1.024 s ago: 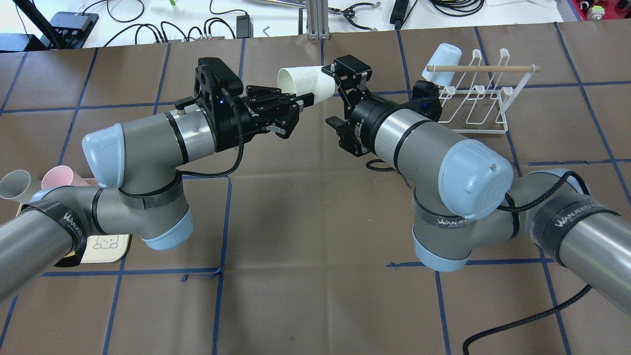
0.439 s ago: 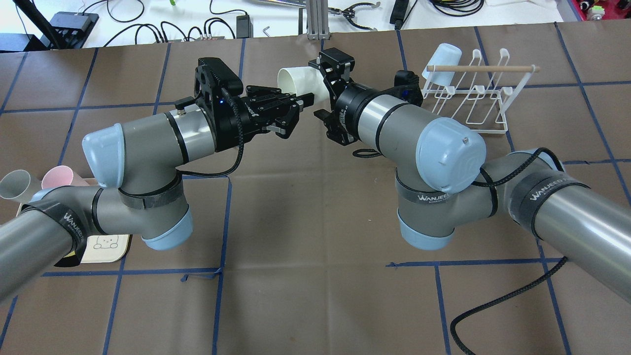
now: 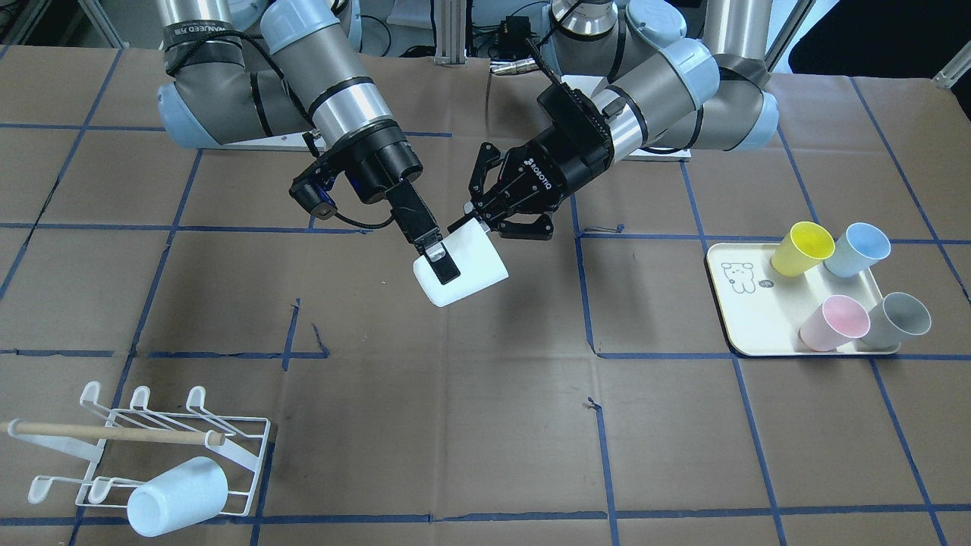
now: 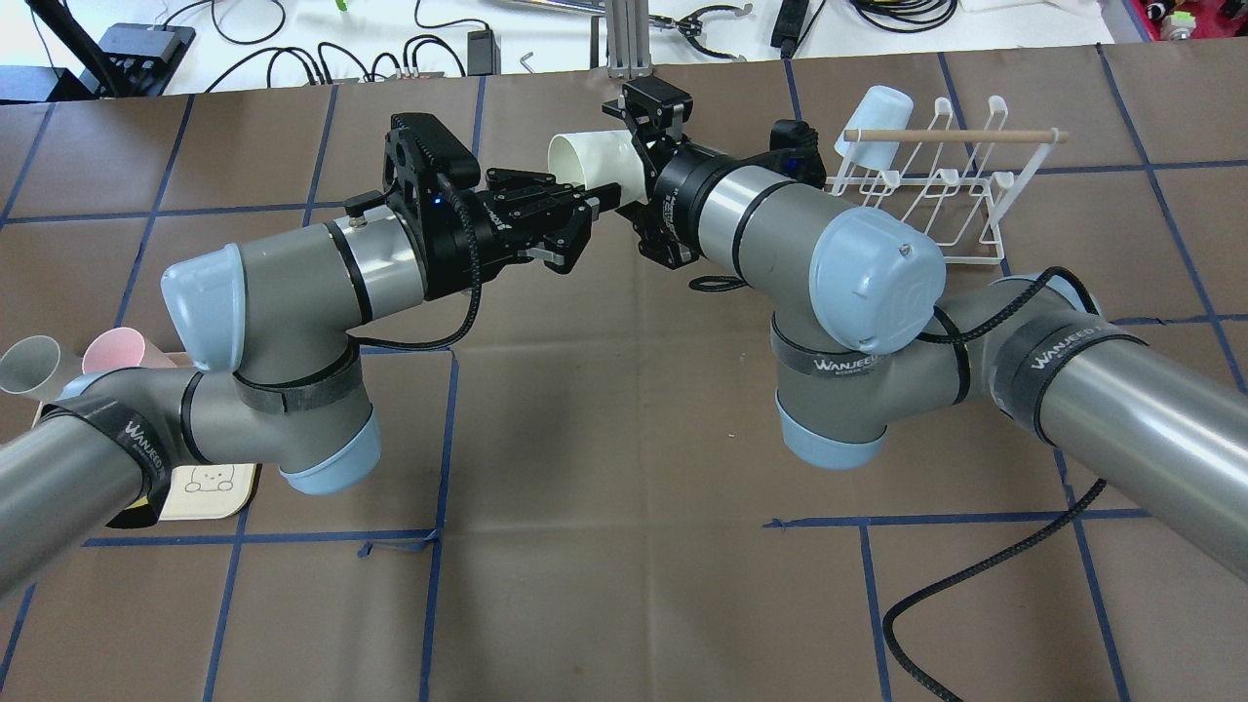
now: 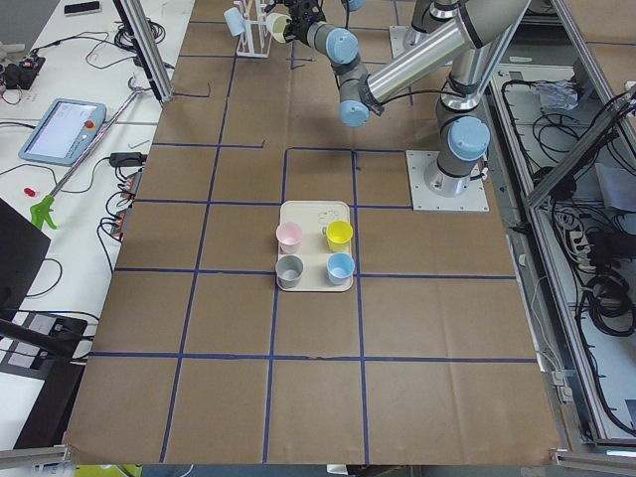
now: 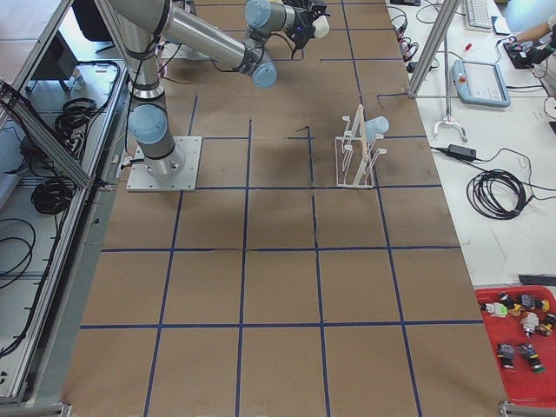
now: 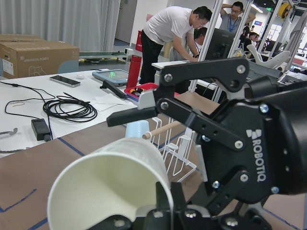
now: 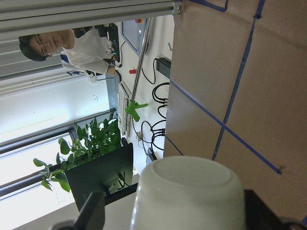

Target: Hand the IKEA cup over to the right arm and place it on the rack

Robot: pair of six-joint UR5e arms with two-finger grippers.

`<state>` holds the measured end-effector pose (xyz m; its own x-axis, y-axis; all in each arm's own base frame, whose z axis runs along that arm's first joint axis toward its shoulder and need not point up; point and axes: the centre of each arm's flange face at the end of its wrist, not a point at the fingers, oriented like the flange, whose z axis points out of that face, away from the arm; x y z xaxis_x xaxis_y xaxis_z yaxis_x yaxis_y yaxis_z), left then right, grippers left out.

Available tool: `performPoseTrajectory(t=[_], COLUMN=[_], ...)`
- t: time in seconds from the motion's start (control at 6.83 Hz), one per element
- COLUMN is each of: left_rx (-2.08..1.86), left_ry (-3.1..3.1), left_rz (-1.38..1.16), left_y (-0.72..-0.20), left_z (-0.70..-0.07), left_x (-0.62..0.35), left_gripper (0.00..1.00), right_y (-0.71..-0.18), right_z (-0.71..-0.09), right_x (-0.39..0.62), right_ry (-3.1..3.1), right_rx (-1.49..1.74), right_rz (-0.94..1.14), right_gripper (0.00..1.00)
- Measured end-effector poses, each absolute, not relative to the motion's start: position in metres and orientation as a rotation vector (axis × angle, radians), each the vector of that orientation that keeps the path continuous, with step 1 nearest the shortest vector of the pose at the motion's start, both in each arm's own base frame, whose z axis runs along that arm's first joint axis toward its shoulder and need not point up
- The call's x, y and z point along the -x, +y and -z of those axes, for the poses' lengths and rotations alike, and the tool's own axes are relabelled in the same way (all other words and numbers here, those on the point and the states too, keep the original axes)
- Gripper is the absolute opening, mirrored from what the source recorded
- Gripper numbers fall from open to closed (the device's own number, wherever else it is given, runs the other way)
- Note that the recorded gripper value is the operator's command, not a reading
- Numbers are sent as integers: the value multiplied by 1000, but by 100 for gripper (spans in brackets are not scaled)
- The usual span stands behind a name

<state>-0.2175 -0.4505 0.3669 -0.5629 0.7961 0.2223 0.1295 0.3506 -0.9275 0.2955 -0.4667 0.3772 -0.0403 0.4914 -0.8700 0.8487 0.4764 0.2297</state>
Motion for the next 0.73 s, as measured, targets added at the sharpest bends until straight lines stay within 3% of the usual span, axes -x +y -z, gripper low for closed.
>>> performPoseTrajectory(t=[0.29, 0.59, 0.73], left_rx=[806, 806, 806], left_ry=[-1928, -1928, -1928], left_rz=[-1238, -1241, -1242], left_y=[-450, -450, -450], left_z=[-367, -368, -369], left_x=[217, 217, 217], left_gripper=[0, 1, 1], right_y=[-471, -473, -473], right_z=[-374, -370, -370], right_x=[-297, -297, -297], right_ry=[1693, 1697, 1699], right_rx=[-1160, -1165, -1159], right_rz=[426, 422, 422], right_gripper=[97, 65, 55])
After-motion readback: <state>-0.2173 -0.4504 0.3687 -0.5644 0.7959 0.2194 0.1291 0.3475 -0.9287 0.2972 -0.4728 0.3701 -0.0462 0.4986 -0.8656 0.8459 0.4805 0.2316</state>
